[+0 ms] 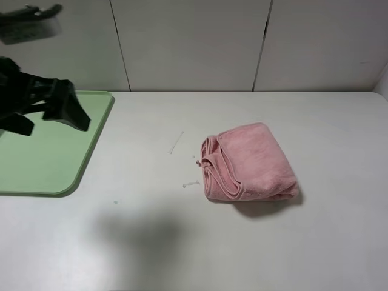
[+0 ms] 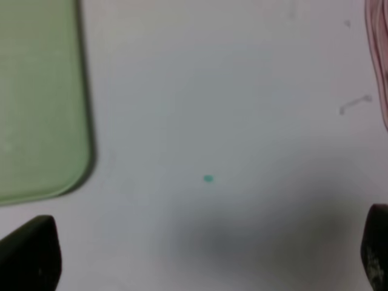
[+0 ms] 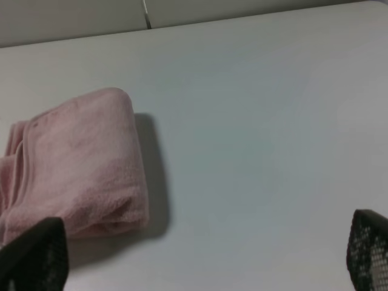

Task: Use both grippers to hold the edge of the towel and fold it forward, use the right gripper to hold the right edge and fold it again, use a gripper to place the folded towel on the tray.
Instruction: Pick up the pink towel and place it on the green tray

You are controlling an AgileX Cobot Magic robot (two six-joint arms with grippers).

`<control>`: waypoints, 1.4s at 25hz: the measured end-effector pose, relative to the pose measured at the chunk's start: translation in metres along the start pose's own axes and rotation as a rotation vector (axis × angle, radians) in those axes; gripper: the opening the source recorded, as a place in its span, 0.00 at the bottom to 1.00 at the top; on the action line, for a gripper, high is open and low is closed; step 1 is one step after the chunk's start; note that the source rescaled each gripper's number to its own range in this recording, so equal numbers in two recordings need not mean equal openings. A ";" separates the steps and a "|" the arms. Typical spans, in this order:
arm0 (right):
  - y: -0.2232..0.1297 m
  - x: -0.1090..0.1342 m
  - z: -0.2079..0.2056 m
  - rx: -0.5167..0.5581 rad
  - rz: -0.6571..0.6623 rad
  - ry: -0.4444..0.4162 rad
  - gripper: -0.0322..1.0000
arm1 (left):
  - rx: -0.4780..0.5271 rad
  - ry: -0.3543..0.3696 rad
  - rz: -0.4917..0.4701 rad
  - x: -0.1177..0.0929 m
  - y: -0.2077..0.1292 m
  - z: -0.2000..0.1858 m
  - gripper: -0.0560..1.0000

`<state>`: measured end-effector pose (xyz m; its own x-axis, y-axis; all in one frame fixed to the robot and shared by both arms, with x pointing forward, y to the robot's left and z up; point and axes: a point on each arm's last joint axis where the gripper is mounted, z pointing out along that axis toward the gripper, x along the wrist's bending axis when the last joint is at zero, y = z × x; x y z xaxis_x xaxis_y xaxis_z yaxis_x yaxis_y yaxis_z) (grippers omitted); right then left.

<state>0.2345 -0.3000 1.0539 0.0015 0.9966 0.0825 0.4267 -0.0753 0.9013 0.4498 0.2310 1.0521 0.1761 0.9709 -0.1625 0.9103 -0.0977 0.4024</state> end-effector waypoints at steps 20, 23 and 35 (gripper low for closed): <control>0.000 0.000 0.000 0.000 0.000 0.000 1.00 | 0.134 -0.077 0.070 -0.163 0.055 0.169 1.00; 0.000 0.000 0.000 0.000 0.000 0.000 1.00 | 0.138 -0.083 0.045 -0.178 0.059 0.185 1.00; 0.000 0.000 0.000 0.000 0.000 0.000 1.00 | 0.182 0.061 -0.015 -0.203 0.060 0.220 1.00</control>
<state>0.2345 -0.3000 1.0539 0.0015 0.9966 0.0825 0.4267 -0.0753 0.9013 0.5511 -0.0199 0.9113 0.1441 0.9834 -0.1102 0.9664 -0.1158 0.2296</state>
